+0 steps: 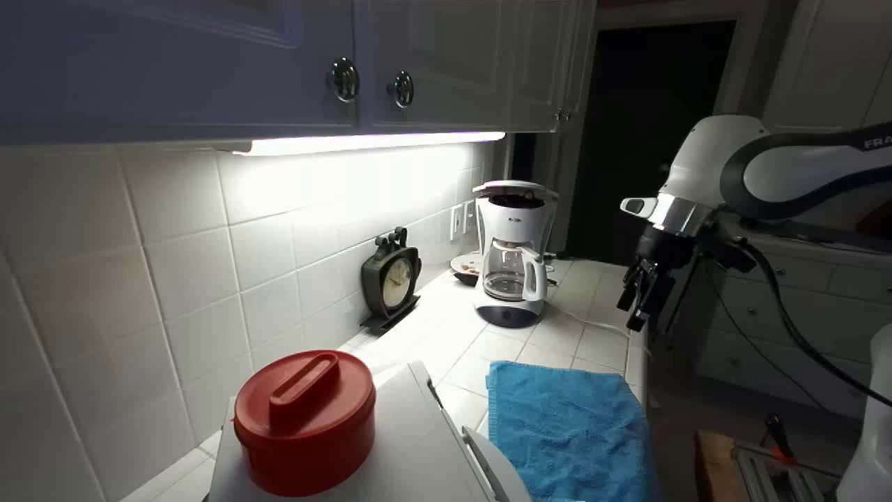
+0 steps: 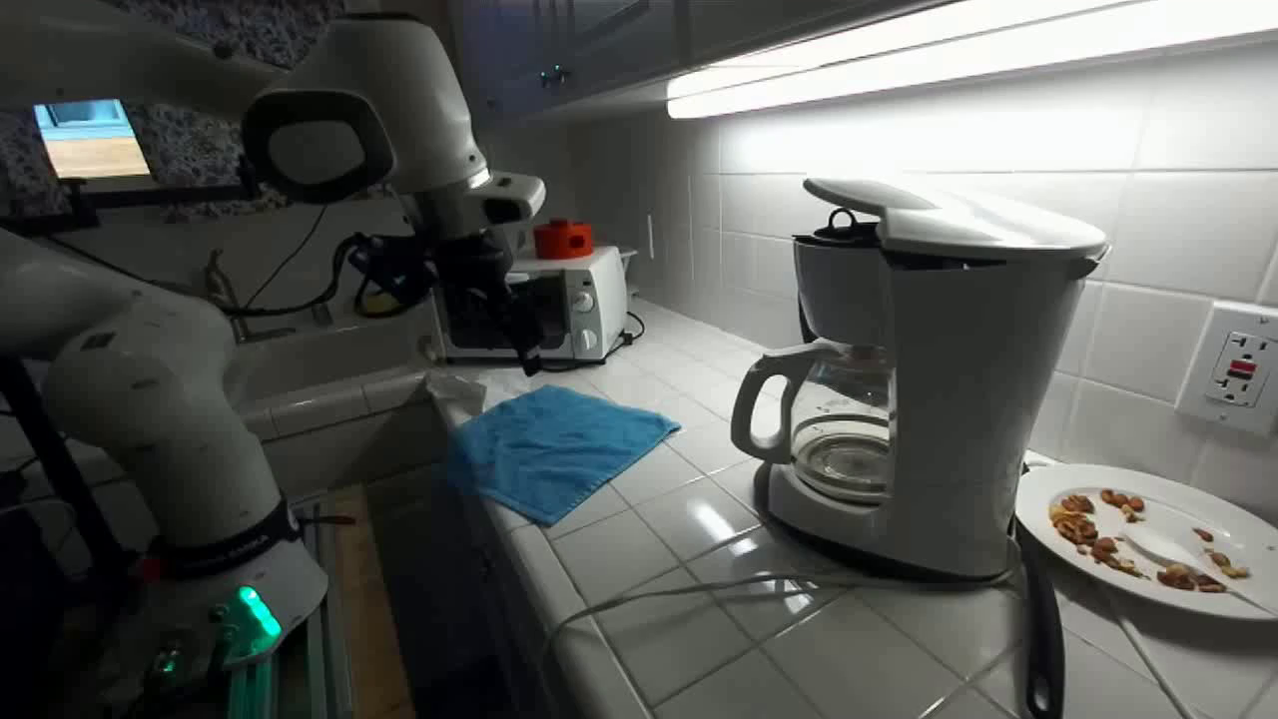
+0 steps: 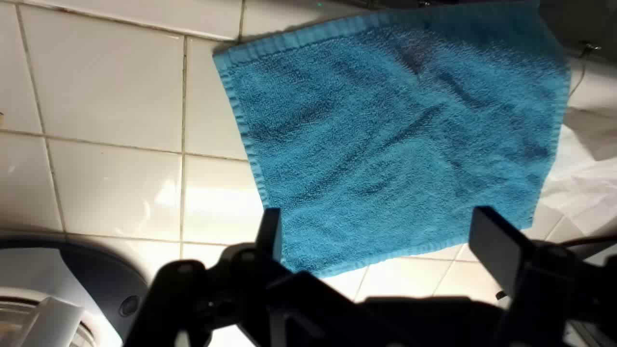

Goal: Use the blue towel to wipe the countertop.

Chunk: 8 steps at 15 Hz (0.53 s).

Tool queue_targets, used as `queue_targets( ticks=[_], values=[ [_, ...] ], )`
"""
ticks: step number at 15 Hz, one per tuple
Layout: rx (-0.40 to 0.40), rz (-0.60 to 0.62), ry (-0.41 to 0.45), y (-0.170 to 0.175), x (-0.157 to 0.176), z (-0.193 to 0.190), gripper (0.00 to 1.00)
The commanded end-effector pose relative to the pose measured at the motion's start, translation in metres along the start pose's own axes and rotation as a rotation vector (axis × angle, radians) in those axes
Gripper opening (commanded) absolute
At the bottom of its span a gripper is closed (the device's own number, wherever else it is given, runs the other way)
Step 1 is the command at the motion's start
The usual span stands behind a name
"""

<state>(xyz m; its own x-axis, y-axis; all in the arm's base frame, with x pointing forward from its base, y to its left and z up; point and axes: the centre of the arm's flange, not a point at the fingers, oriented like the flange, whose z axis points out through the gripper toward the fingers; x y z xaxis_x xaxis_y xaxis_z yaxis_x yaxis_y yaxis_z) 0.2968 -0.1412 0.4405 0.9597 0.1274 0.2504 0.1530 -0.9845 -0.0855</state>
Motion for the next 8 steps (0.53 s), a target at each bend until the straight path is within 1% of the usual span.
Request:
queue_targets(
  ticks=[1, 7, 8],
  values=[
    [0.000, 0.000, 0.000, 0.0000, 0.0000, 0.0000, 1.00],
    [0.000, 0.000, 0.000, 0.0000, 0.0000, 0.0000, 1.00],
    [-0.022, 0.007, -0.009, 0.0015, 0.0007, 0.0011, 1.00]
  ],
)
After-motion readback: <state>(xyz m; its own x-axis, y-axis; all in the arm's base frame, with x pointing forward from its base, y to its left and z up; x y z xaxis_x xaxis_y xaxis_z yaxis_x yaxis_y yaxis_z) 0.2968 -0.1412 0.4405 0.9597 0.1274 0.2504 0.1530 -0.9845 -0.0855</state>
